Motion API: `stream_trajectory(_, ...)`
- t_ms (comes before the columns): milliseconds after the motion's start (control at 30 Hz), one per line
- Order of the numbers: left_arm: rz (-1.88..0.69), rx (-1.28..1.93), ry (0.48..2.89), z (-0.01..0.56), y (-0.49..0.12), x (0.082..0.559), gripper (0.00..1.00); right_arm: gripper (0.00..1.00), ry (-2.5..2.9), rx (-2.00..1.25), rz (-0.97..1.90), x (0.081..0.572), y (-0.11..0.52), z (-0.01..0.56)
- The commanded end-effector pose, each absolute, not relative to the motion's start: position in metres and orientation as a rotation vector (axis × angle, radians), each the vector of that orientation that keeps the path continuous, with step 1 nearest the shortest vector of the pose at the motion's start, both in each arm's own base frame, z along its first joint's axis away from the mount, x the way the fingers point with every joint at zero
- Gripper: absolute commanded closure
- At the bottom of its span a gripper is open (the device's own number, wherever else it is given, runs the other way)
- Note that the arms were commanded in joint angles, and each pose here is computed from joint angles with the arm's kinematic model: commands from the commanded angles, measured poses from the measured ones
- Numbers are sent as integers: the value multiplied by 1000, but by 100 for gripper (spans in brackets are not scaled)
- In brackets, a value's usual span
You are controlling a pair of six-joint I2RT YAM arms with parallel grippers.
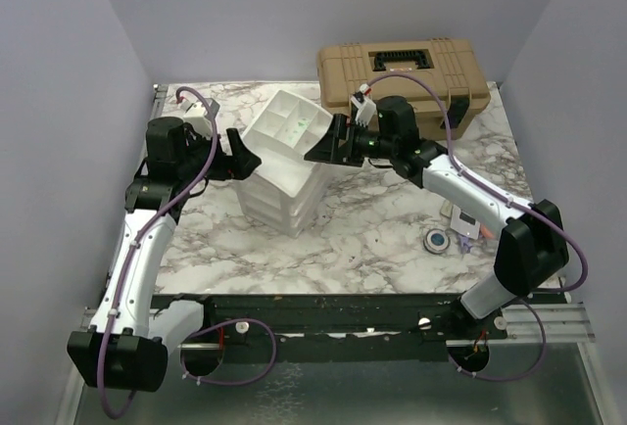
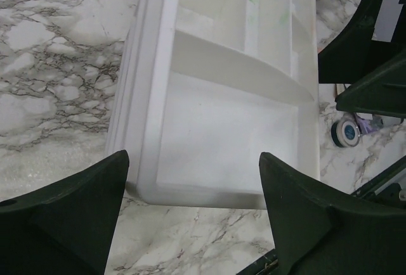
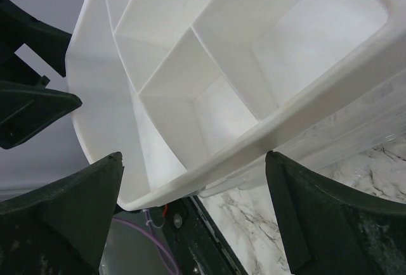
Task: Organize the makeup
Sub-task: Move the storage box, then open the drawer in the storage box.
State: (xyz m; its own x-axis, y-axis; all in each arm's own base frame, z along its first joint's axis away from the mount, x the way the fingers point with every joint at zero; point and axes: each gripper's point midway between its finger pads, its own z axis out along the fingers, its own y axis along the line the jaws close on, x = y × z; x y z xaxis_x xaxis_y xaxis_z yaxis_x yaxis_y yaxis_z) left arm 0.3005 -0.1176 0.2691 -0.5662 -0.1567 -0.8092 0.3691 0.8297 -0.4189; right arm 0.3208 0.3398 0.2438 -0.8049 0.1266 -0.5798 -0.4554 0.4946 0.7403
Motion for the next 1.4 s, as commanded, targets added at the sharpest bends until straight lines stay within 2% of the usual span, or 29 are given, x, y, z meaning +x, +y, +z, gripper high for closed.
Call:
stream_trajectory(0,-883,184,2102,264,-139,268,17,0,2116,-334,1450,299,348,251)
stream_trajectory(167,-909,221,2072,273,-142,260,15,0,2078,-355,1541,276,343,254)
stream_trajectory(300,-806,181,2102,269,-129,264,12,0,2101,-350,1416,276,329,249)
stream_trajectory(567,-578,108,2132,269,-99,270,4,0,2101,-307,1358,281,323,258)
stream_trajectory(667,-398,-24,2135,266,-71,281,1,0,2091,-237,1331,283,316,258)
stream_trajectory(900,-30,-438,2006,284,1,290,1,0,2063,49,1286,288,294,244)
stream_trajectory(1033,-215,-286,1978,308,-31,291,1,0,2016,216,1287,288,280,240)
stream_trajectory(1133,-260,-201,1897,325,-39,294,1,0,1969,330,1297,291,271,239)
stream_trajectory(1367,-369,-33,1871,335,-67,316,1,0,1740,360,1451,287,267,259)
